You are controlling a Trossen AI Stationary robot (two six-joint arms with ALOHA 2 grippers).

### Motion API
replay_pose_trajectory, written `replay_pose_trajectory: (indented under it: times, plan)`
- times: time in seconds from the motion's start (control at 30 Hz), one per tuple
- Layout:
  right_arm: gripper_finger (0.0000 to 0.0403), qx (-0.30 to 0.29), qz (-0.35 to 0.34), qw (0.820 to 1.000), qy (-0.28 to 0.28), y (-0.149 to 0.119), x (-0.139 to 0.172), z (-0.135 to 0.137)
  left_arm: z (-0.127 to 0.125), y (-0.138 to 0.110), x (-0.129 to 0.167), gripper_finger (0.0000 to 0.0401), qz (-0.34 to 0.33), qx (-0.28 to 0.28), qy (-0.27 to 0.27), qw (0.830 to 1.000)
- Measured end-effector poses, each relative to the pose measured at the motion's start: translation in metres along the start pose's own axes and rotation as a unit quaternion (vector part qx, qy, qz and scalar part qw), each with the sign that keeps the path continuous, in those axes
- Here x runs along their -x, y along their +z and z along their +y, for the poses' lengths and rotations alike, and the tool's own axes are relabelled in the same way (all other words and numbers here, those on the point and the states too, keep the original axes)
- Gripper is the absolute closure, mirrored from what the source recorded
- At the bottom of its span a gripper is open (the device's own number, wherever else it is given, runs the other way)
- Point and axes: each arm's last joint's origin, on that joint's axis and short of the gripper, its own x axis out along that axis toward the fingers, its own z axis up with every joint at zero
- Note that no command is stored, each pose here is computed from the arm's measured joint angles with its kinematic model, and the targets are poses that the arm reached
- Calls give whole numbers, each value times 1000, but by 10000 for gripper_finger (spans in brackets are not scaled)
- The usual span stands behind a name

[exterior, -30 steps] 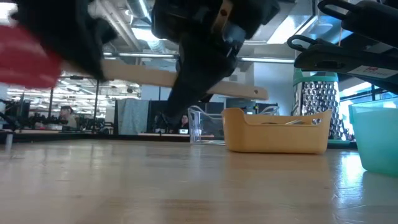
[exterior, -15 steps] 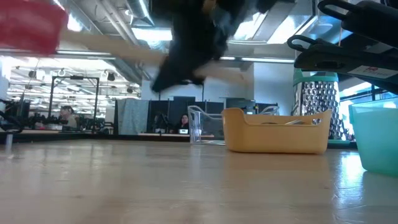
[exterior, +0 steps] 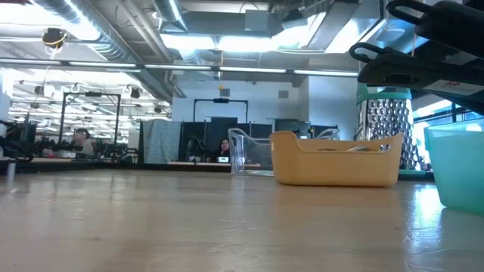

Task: Pick & Place Kitchen Items
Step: Put the red spatula into the green bin

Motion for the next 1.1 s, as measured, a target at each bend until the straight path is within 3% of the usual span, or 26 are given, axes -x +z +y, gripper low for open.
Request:
replay_pose_trajectory:
  times: [0.17,0.33,0.63,0.93,1.1]
  plan:
    - [396,11,-74,997,11,13,49,12,-12,-15,4,267,-17,-13,24,999]
    - [396,17,-160,987,29,14,77,26,-24,-34,-11,270,-30,-44,74,996]
    - [396,36,-239,968,66,-4,88,55,-28,-66,-70,274,-14,-68,158,985]
    - [396,69,-349,929,102,-16,101,83,-21,-79,-110,278,-3,-68,217,974]
    - [396,65,-346,932,88,-27,102,87,-16,-79,-119,293,9,-59,219,974]
